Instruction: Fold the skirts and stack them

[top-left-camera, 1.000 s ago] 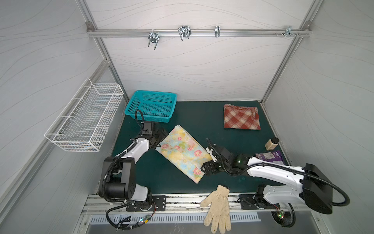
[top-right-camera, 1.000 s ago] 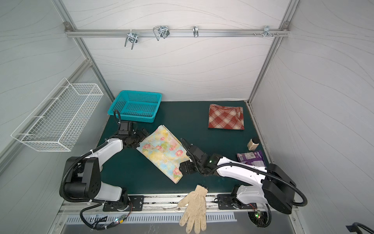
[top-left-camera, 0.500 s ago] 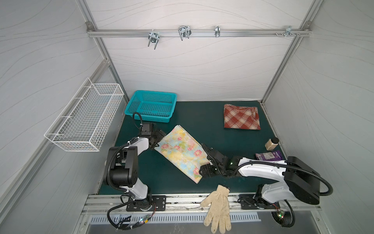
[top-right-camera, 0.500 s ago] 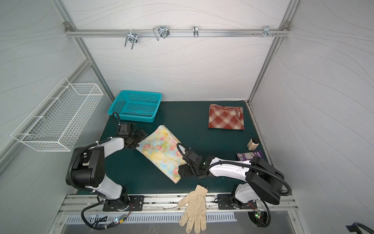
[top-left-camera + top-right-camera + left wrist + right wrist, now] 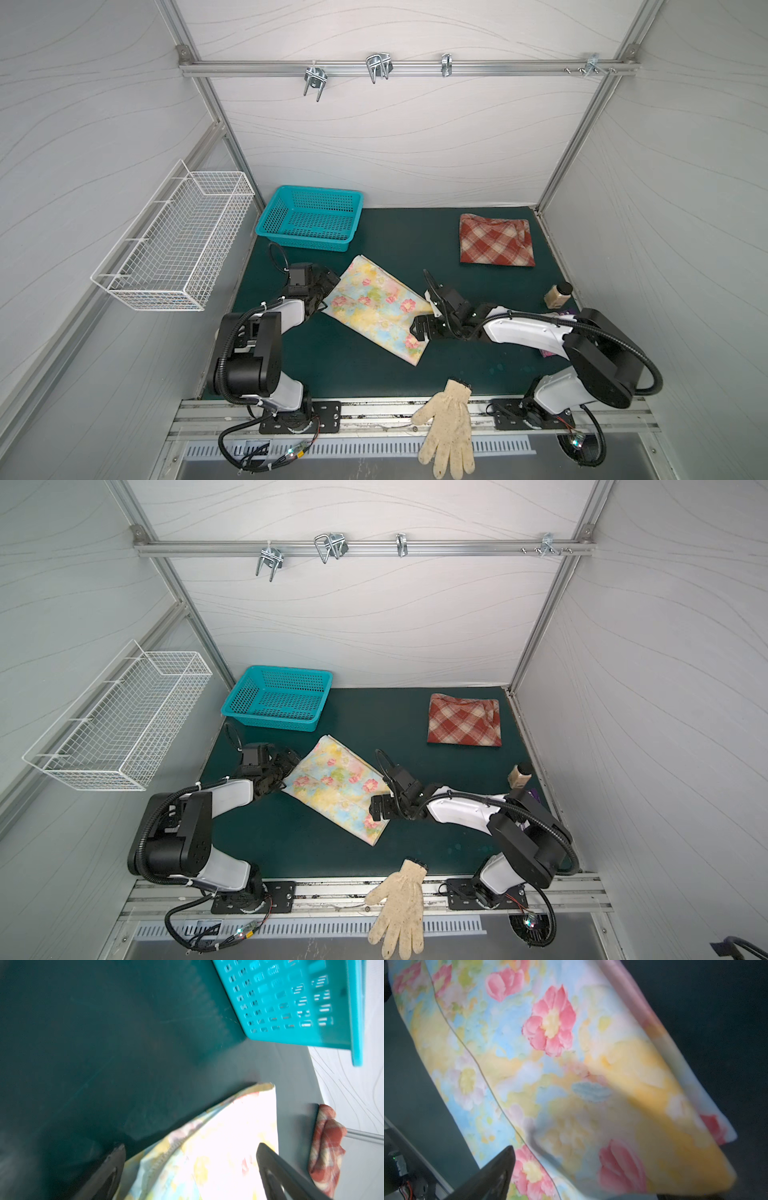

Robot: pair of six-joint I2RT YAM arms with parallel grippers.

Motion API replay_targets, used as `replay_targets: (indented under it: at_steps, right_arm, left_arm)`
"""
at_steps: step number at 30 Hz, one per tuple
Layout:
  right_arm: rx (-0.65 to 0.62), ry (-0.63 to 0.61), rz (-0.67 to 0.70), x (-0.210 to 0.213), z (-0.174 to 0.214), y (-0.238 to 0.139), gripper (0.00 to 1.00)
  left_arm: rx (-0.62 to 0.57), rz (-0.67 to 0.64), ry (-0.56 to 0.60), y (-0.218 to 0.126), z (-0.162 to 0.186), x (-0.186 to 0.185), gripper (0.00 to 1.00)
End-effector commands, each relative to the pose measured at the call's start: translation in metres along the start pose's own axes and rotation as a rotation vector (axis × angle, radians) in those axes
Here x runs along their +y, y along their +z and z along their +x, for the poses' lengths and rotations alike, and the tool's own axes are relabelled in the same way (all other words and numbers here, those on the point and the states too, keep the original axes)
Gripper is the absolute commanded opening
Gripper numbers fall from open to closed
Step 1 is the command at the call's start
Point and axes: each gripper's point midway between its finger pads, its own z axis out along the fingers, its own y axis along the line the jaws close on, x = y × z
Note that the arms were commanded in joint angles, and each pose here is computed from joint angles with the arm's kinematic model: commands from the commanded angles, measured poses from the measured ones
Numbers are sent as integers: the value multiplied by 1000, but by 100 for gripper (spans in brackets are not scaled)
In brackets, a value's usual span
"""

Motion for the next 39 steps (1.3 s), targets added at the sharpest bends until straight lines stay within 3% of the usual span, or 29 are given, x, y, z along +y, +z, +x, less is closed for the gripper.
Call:
replay_targets:
  at_steps: [1,13,17,22,31,34,39]
  right_arm:
    - [21,-20,-2,-4,-13,5,99]
    - [23,-22,45,-22,-80,28,99]
    - [9,-35,37,-16,-97,19,99]
    - [-61,-46,6,-1,-105,-21,99]
    - [-105,-135,-57,40,-66,-69,99]
    - [-85,-153,-121,54,-45,-65,99]
    - [-53,-165,-152,56,-13,-43,99]
  left_arm:
    - [110,-57,-48,-8,40,25,99]
    - [77,2,-20,-58,86,21,99]
    - [24,5,16,-77,74,15,99]
    - [-8,37,88,-104,49,-21,99]
    - [78,140,82,-118,39,-76,99]
    - [98,234,84,-114,47,-95,99]
    - [237,305,116,-100,80,-122,99]
